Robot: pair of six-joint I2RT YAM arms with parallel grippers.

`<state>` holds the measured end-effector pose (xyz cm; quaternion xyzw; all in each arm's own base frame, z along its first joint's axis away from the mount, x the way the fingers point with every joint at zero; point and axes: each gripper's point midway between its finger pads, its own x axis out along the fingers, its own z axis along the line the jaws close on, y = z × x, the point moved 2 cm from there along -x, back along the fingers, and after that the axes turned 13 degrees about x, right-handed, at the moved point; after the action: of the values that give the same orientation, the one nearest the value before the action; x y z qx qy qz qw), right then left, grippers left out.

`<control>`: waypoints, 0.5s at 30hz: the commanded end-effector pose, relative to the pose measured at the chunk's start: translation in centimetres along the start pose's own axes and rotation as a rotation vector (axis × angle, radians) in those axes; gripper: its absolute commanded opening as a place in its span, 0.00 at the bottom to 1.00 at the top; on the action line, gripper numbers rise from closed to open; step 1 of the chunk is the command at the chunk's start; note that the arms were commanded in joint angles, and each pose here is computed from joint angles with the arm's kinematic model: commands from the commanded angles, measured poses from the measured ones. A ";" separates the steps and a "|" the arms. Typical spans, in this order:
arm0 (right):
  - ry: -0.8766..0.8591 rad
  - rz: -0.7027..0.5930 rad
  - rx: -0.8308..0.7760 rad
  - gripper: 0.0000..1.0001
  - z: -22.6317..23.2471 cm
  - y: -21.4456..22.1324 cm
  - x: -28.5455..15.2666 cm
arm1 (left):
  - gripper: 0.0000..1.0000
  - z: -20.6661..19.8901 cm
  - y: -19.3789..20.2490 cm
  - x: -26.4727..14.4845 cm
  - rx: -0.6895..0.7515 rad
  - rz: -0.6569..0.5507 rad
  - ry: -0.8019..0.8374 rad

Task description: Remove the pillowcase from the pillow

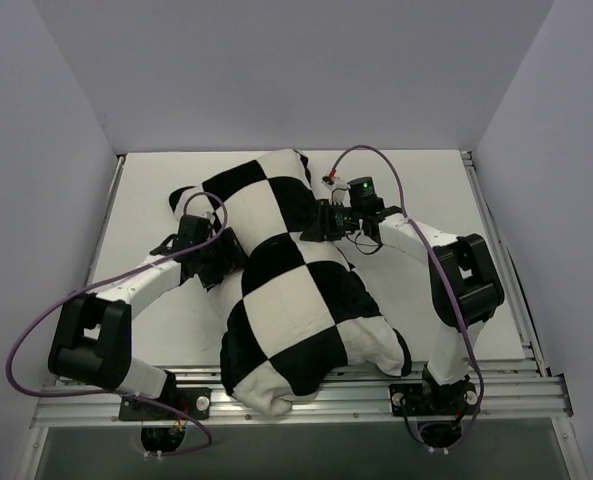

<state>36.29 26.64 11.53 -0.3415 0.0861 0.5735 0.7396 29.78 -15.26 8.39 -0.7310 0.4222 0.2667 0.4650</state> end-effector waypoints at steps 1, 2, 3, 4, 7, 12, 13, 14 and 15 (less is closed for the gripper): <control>-0.099 0.108 -0.071 0.10 2.5 2.1 0.6 | 0.95 1.1 3.5 2.8 -0.038 0.114 -0.007; -0.100 0.090 -0.093 0.02 3.2 1.5 0.0 | 0.95 0.6 3.5 3.0 -0.037 0.115 0.006; -0.088 0.078 -0.109 0.00 3.6 1.0 -0.4 | 0.95 0.1 3.1 3.3 -0.035 0.103 0.025; -0.053 0.056 -0.141 0.00 4.1 -0.3 -1.1 | 0.95 -0.8 2.3 3.5 -0.040 0.093 0.045; 0.038 -0.018 -0.207 0.00 6.0 -3.5 -3.6 | 0.95 -3.6 0.7 3.9 -0.019 0.065 0.098; 0.148 -0.176 -0.361 0.00 10.5 -9.1 -8.4 | 0.95 -12.5 -5.4 3.1 0.045 -0.063 0.242; 0.168 -0.179 -0.366 0.00 11.0 -9.4 -9.1 | 0.95 -13.5 -6.0 3.5 0.037 -0.067 0.255; 0.178 -0.236 -0.399 0.00 12.7 -11.0 -10.3 | 0.95 -14.6 -6.8 3.4 0.040 -0.085 0.275; 0.188 -0.247 -0.422 0.00 13.4 -11.3 -10.7 | 0.95 -16.7 -8.8 2.7 0.050 -0.133 0.315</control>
<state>41.71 23.72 22.37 -0.5162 0.0836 0.4765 0.7067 36.21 -24.02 11.75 -0.7495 0.4466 0.2015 0.4453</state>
